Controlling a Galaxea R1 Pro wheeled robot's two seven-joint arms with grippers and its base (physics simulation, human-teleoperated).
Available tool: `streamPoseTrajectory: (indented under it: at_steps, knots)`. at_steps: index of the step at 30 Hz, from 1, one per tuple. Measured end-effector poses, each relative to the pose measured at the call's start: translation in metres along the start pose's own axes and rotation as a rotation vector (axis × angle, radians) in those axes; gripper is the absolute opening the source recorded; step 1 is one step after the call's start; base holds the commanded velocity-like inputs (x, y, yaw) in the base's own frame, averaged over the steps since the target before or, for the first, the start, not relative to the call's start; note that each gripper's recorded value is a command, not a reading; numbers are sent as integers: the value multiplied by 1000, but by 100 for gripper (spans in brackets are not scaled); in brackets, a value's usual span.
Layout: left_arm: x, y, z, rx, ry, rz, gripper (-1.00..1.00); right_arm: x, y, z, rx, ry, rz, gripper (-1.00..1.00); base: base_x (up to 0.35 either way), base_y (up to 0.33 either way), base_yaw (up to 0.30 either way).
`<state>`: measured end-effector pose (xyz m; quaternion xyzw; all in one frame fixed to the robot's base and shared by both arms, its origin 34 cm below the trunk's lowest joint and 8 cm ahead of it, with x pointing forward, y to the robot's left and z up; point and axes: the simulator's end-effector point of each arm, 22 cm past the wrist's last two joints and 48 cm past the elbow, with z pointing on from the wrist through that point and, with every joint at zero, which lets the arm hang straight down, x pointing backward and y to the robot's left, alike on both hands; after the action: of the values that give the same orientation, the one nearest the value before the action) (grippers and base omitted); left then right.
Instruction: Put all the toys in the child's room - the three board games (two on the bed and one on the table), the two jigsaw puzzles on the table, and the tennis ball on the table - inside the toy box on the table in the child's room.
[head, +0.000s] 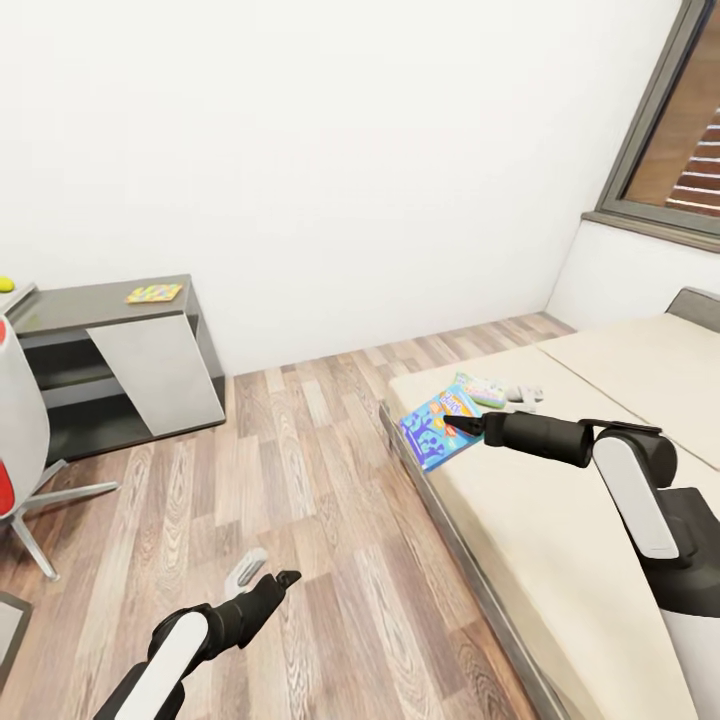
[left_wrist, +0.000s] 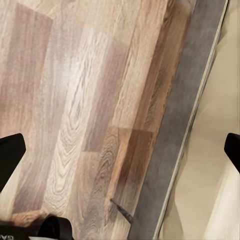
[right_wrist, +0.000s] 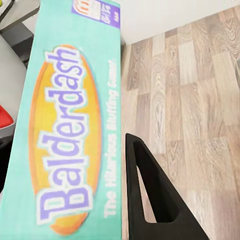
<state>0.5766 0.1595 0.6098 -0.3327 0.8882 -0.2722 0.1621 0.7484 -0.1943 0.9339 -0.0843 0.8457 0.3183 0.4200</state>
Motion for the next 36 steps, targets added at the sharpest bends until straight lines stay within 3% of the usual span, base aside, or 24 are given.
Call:
streamPoseTrajectory:
  at_steps: [36]
  knots:
    - [-14, -48, -56, 25, -26, 15, 100, -61, 43, -41, -22, -37, -21, -100, 0, 0, 0]
